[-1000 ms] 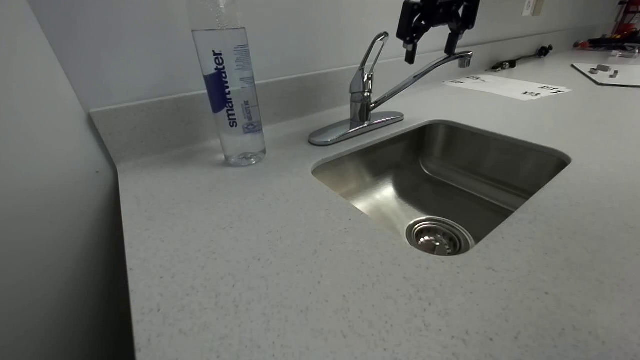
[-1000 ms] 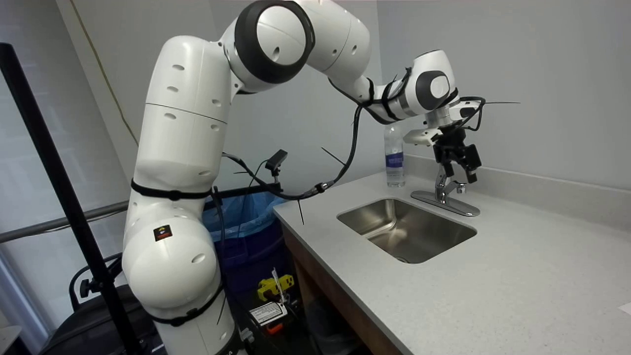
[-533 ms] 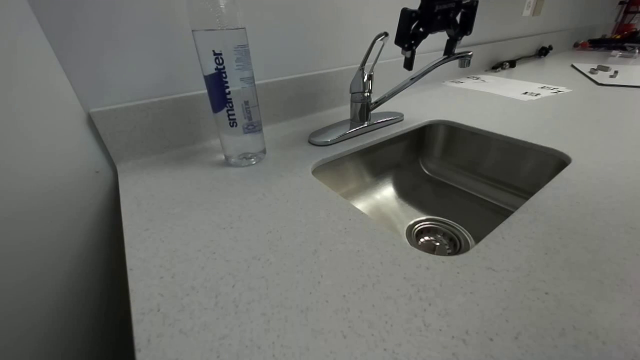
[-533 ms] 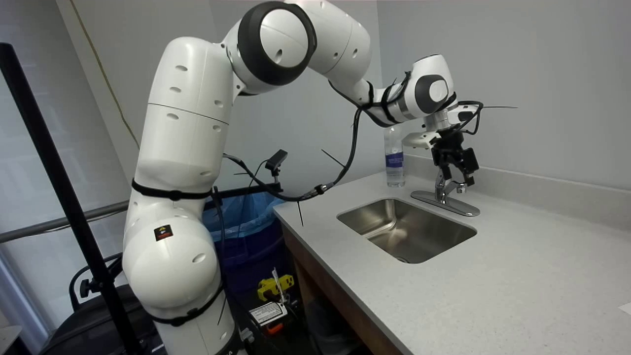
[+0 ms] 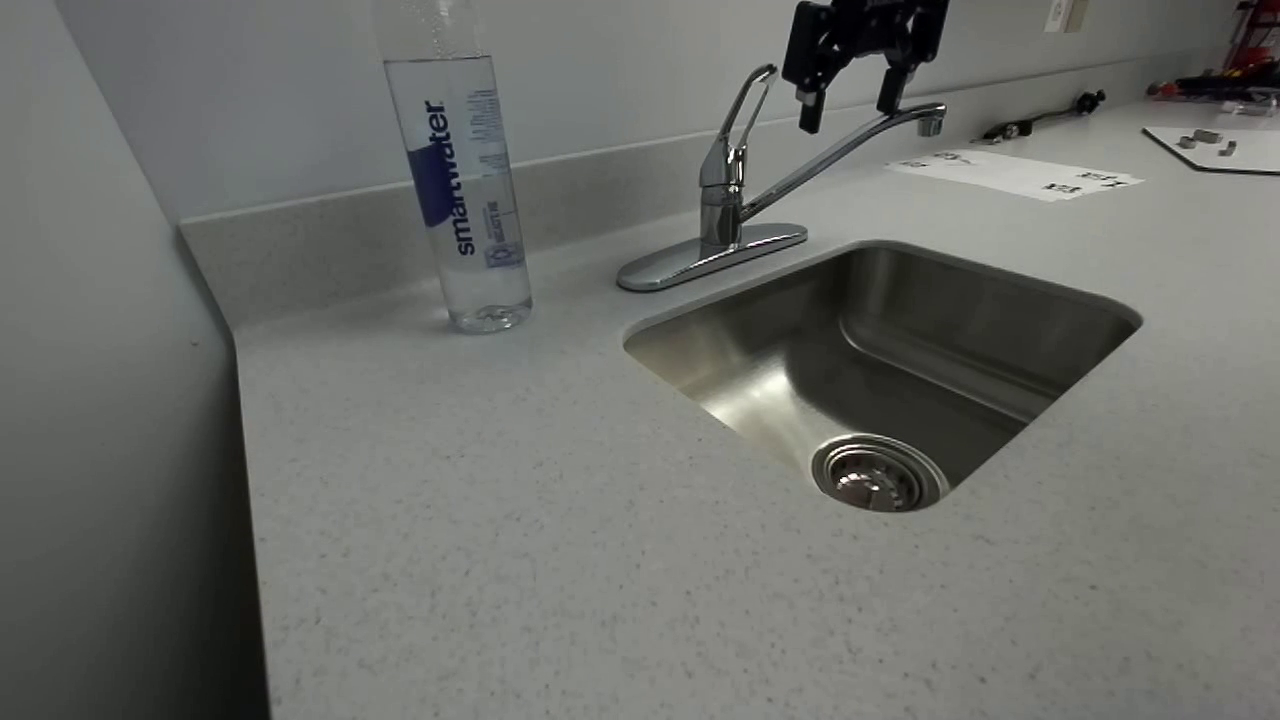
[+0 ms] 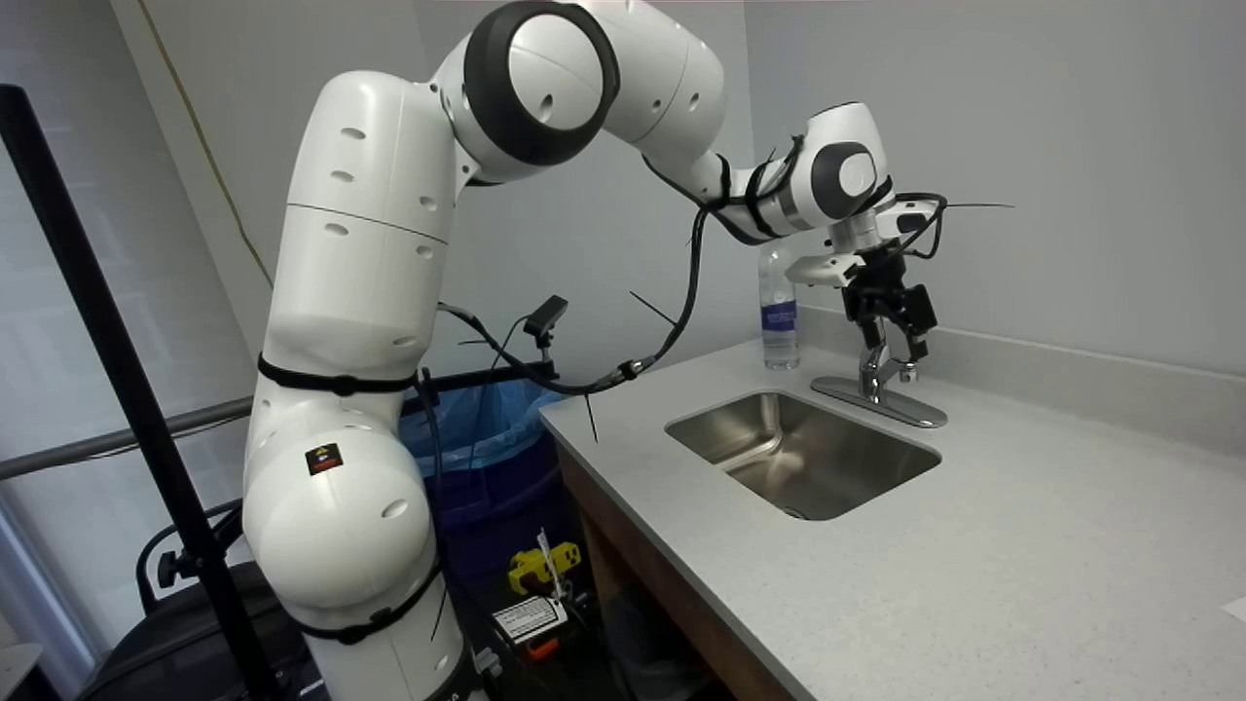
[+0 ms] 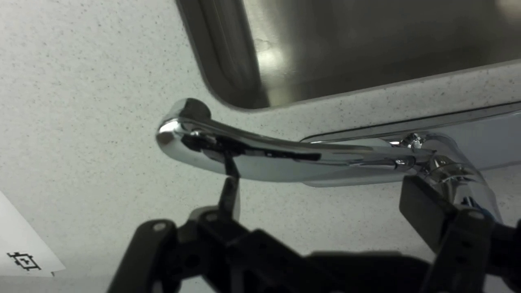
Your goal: Move the spout to the left
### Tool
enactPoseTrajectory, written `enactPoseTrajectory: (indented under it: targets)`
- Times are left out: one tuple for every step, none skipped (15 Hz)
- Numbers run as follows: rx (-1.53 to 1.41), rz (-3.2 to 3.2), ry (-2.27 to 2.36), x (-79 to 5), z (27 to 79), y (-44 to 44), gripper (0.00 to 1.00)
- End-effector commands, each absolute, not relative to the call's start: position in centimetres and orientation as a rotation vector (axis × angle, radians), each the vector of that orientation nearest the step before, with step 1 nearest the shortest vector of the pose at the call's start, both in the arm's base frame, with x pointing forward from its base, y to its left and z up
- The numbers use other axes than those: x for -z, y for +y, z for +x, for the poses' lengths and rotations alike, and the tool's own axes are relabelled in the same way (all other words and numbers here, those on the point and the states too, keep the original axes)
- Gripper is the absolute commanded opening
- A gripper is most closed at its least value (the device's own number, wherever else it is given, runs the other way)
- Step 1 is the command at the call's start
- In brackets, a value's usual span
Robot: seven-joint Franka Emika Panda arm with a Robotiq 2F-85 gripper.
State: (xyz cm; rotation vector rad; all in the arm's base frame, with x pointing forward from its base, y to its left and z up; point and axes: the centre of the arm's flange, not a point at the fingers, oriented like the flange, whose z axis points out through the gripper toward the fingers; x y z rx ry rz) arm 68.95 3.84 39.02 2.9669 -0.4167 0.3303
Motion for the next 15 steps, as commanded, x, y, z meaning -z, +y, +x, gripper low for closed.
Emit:
enactPoseTrajectory:
  targets:
    - [-0.259,3.010,-0.342,-38.4,66.5,5.4,1.00]
    - [-0.253,3.006,-0.329,-38.1,66.3,5.4,1.00]
    - [-0.239,3.006,-0.320,-37.9,66.5,4.9,1.00]
    - [-0.230,3.009,-0.310,-37.8,66.4,4.9,1.00]
    - [-0.227,3.012,-0.295,-37.7,66.2,4.9,1.00]
    - [-0.226,3.014,-0.276,-37.7,65.9,5.1,1.00]
    - [-0.226,3.016,-0.250,-37.6,65.6,5.3,1.00]
    - [-0.219,3.021,-0.227,-37.6,65.3,5.5,1.00]
    - [-0.212,3.025,-0.202,-37.5,65.0,5.8,1.00]
    - [-0.210,3.029,-0.175,-37.4,64.3,6.6,1.00]
    - [-0.212,3.032,-0.141,-37.5,63.7,7.2,1.00]
    - [-0.211,3.035,-0.111,-37.5,63.1,7.7,1.00]
    - [-0.209,3.040,-0.081,-37.6,62.8,8.1,1.00]
    - [-0.209,3.043,-0.056,-37.7,62.4,8.7,1.00]
    - [-0.204,3.047,-0.033,-37.7,62.2,9.1,1.00]
